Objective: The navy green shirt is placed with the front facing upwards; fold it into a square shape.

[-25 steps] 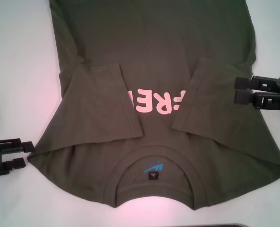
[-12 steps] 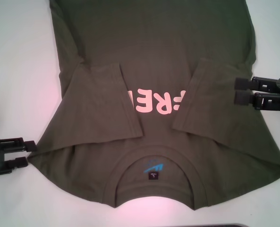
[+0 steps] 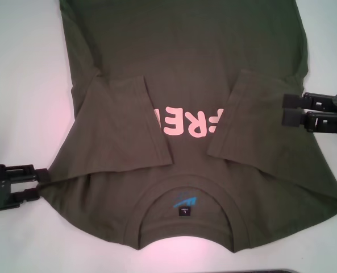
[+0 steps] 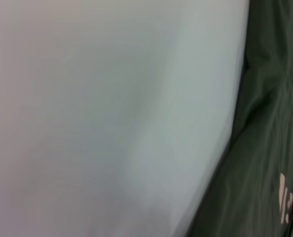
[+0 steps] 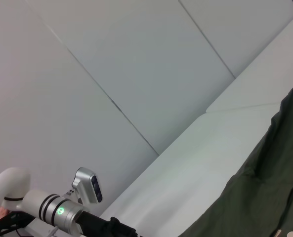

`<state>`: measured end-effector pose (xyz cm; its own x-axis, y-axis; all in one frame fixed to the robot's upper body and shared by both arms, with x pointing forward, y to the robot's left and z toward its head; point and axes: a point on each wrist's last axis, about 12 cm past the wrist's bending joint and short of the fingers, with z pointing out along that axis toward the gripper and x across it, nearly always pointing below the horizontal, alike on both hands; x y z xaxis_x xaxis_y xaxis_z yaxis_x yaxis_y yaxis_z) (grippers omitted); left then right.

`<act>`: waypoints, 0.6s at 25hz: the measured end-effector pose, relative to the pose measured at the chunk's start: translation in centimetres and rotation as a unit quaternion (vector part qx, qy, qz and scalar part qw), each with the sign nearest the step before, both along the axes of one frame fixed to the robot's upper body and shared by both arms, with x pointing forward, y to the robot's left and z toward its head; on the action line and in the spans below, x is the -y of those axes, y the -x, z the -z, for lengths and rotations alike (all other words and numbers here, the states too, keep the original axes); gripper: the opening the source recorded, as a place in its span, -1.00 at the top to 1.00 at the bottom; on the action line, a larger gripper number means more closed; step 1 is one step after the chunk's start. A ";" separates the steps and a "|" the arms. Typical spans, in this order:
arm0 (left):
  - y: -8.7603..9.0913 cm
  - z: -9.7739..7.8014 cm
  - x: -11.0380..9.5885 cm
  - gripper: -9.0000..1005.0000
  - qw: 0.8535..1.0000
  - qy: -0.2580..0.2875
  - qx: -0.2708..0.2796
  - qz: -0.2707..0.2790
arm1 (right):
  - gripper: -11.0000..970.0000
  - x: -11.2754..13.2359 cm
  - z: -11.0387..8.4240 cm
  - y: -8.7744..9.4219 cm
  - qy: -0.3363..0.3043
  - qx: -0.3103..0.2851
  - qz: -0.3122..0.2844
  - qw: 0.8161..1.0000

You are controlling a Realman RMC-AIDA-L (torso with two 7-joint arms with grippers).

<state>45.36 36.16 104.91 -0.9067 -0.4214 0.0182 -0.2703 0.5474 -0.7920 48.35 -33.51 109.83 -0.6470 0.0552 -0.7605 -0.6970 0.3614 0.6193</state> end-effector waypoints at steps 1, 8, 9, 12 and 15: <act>-0.1 0.0 0.1 -0.22 1.000 0.001 0.000 0.002 | -0.88 0.0 0.0 0.0 0.000 -0.001 0.000 1.000; -0.5 -0.4 0.8 -0.22 1.000 0.014 0.009 0.017 | -0.88 0.0 0.0 0.0 0.000 -0.003 0.001 1.000; -0.5 -0.6 0.8 -0.22 1.000 0.017 0.011 0.020 | -0.88 0.1 0.0 0.0 0.000 -0.003 0.001 1.000; -0.8 -0.8 1.1 -0.22 0.999 0.022 0.015 0.028 | -0.88 0.1 0.0 0.0 0.000 -0.003 0.001 1.000; -1.0 -0.9 1.3 -0.22 0.999 0.023 0.017 0.033 | -0.88 0.1 0.0 0.0 0.000 -0.003 0.002 1.000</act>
